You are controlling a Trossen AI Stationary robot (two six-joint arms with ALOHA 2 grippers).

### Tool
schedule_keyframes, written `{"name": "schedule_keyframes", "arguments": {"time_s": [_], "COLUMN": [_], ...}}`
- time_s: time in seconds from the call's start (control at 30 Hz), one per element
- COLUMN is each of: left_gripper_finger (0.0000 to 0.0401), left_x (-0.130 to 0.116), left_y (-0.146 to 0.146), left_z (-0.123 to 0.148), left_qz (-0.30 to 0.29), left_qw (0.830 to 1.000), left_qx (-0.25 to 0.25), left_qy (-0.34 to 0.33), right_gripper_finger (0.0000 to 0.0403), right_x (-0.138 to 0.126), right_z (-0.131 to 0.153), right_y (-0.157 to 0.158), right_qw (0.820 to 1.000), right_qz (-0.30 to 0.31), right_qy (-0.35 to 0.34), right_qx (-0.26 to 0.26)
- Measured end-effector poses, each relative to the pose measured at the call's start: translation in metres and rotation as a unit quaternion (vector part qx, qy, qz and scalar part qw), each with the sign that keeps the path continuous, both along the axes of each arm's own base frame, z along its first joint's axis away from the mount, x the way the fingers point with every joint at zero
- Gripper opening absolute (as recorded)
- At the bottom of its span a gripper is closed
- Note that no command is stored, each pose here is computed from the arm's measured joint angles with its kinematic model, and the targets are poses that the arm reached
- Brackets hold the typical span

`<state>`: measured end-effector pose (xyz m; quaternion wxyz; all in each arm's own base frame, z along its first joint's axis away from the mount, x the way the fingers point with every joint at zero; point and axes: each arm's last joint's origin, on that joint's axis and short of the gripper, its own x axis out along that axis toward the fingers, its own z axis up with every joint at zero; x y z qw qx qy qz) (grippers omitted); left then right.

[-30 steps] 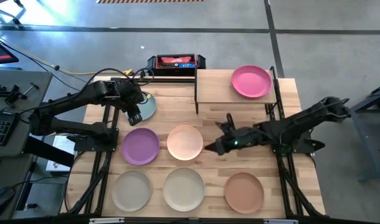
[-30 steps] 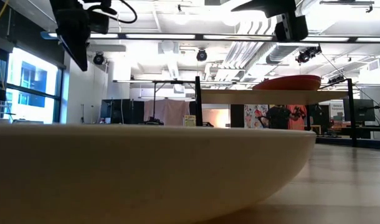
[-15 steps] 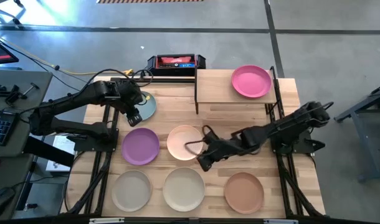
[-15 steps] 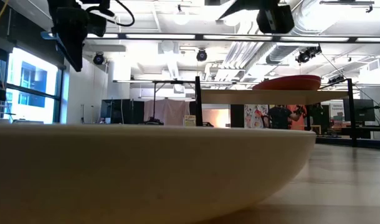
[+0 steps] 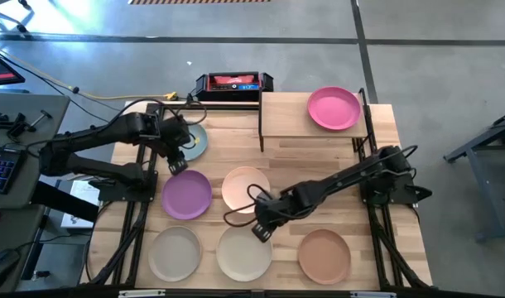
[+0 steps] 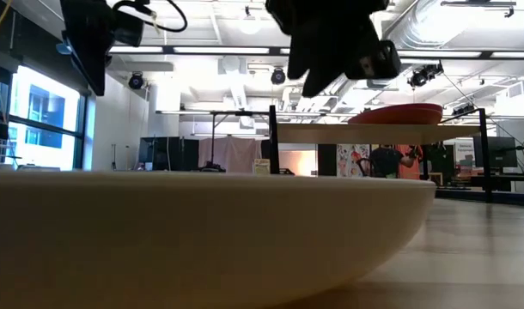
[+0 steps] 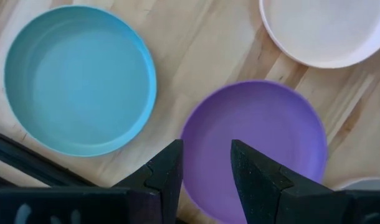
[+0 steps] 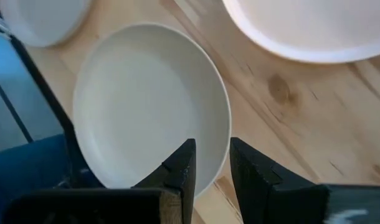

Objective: Place and stack plates onto a shelf
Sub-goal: Stack the white plate on top of the pink plate on the shelf

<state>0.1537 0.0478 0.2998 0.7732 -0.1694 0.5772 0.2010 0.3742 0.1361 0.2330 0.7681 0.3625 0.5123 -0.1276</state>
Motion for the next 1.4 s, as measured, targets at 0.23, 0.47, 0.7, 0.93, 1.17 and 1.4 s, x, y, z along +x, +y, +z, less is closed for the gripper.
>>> {"name": "schedule_keyframes", "arguments": {"time_s": [0.23, 0.47, 0.7, 0.93, 1.17, 1.4], "left_gripper_finger": [0.0124, 0.0124, 0.0124, 0.0124, 0.0124, 0.0124], "left_x": [0.001, 0.001, 0.001, 0.001, 0.001, 0.001], "left_y": [-0.004, -0.003, -0.003, -0.002, -0.002, -0.002], "left_z": [0.0, 0.0, 0.0, 0.0, 0.0, 0.0], "left_qz": [0.0, 0.001, 0.005, 0.009, 0.01, 0.017], "left_qw": [1.0, 1.0, 1.0, 1.0, 1.0, 1.0], "left_qx": [-0.003, -0.001, 0.014, 0.023, 0.024, 0.022], "left_qy": [-0.002, -0.002, 0.002, 0.004, 0.003, 0.0], "right_gripper_finger": [0.0078, 0.0078, 0.0078, 0.0078, 0.0078, 0.0078], "right_x": [0.004, 0.004, 0.007, 0.008, 0.01, 0.012], "right_z": [-0.017, -0.031, -0.049, -0.052, -0.057, -0.063], "right_y": [0.008, 0.018, 0.023, 0.023, 0.023, 0.024], "right_qw": [1.0, 0.999, 0.998, 0.998, 0.998, 0.998], "right_qz": [0.004, 0.007, 0.009, 0.003, 0.009, 0.012], "right_qy": [0.023, 0.038, 0.057, 0.055, 0.055, 0.057], "right_qx": [0.006, 0.003, -0.006, -0.021, -0.03, -0.025]}}
